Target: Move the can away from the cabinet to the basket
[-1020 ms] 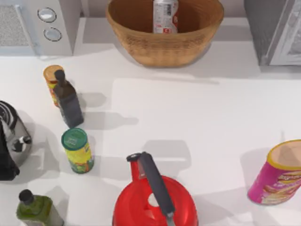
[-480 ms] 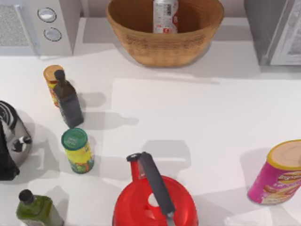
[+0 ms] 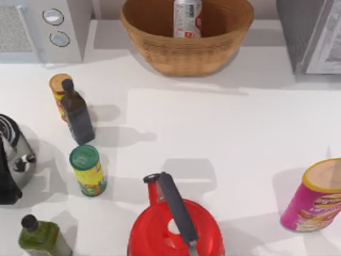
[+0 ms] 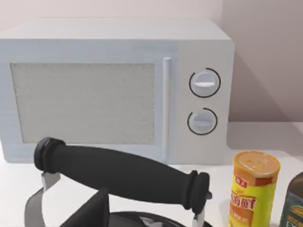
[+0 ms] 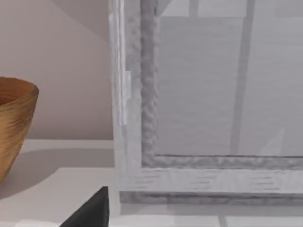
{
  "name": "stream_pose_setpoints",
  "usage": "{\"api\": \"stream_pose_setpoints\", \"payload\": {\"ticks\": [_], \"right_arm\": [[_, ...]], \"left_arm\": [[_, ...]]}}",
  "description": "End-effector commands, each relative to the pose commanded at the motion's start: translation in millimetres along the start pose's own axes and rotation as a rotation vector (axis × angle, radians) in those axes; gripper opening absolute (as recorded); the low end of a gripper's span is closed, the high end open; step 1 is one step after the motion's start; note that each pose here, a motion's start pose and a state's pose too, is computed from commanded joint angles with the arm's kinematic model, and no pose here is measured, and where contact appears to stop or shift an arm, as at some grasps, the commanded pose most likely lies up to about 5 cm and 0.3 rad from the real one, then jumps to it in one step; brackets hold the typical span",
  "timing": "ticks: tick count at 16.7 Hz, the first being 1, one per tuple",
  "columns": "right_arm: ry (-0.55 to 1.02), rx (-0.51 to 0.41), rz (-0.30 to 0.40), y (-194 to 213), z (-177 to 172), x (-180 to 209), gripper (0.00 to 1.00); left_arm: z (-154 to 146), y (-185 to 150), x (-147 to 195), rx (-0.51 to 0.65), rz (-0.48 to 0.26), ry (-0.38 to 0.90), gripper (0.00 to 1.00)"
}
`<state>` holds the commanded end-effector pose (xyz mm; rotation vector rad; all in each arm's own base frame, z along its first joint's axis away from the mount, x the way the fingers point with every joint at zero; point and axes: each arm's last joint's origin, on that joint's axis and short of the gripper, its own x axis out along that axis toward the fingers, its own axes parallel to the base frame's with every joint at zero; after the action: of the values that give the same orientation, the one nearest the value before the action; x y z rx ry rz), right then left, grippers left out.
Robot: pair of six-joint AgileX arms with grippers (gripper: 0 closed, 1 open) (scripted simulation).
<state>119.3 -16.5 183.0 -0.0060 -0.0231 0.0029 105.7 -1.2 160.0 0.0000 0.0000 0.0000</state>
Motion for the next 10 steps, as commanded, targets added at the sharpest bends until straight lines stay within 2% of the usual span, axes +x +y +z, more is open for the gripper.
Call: {"api": "stream_pose_setpoints", "payload": {"ticks": [10], "right_arm": [[0.023,0.012,-0.003,-56,13,36,1.0]], "left_arm": [[0,0,0,0.0,0.0,0.0,1.0]]}}
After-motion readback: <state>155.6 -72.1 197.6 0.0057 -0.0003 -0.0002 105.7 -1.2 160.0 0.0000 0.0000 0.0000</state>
